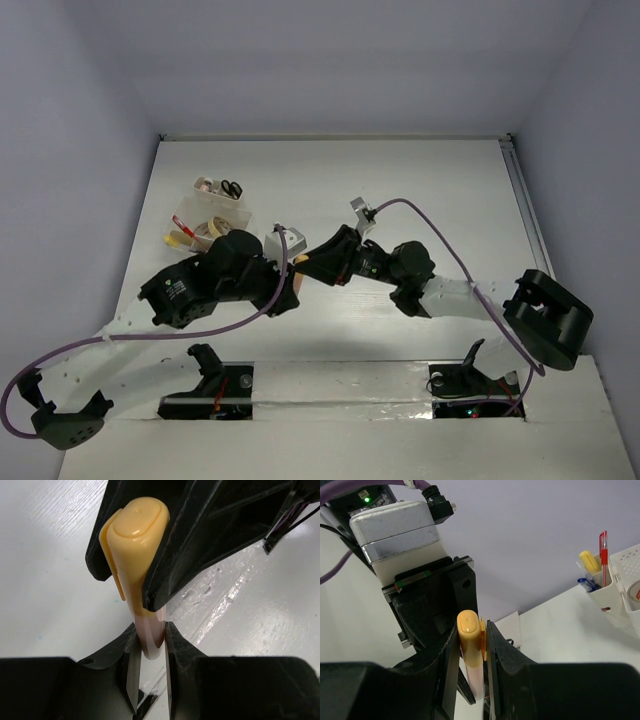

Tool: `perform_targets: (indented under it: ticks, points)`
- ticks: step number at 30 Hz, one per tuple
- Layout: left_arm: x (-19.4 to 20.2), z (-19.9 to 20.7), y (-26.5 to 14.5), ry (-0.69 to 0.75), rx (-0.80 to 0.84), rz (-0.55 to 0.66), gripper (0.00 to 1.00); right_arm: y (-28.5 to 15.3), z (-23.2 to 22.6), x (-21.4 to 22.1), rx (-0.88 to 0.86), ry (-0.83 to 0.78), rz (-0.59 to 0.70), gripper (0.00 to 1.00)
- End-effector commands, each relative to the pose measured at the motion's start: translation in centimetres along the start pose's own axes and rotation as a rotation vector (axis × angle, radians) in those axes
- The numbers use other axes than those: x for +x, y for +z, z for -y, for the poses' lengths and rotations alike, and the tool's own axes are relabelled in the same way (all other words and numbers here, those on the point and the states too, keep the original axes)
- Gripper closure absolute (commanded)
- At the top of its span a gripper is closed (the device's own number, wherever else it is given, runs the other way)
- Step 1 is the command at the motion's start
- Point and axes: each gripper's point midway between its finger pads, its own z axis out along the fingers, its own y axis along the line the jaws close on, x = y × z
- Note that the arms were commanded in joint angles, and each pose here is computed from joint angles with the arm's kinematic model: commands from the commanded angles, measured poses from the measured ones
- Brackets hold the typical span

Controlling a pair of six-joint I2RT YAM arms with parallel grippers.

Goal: Sort the stationery into containers
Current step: Close the pen cap on the pen.

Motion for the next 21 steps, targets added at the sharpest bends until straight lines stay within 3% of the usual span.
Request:
perform_targets:
  ticks: [1,6,12,19,21]
  points:
    - [-27.4,9.0,-21.0,0.217,0.236,1.360,1.00,-8.3,1.6,19.7,0.140,0.392,-0.688,1.00]
    - [-26.6,9.0,-20.5,0.211,0.249,1.336,1.00,-8.0,1.8,18.8,0.174,0.336,-0.665,1.00]
    - [-22.9,6.1,-16.5,0.102,0.190,1.240,1.00,-3.1,2.1,13.3,0.175,0.194,-0.534,1.00]
    - [-19.9,3.9,-13.7,0.018,0.122,1.106,1.00,0.7,2.4,11.1,0.136,0.162,-0.506,1.00]
    - [-19.3,3.6,-13.8,0.009,0.110,1.098,0.91,1.4,2.4,10.0,0.123,0.143,-0.493,1.00]
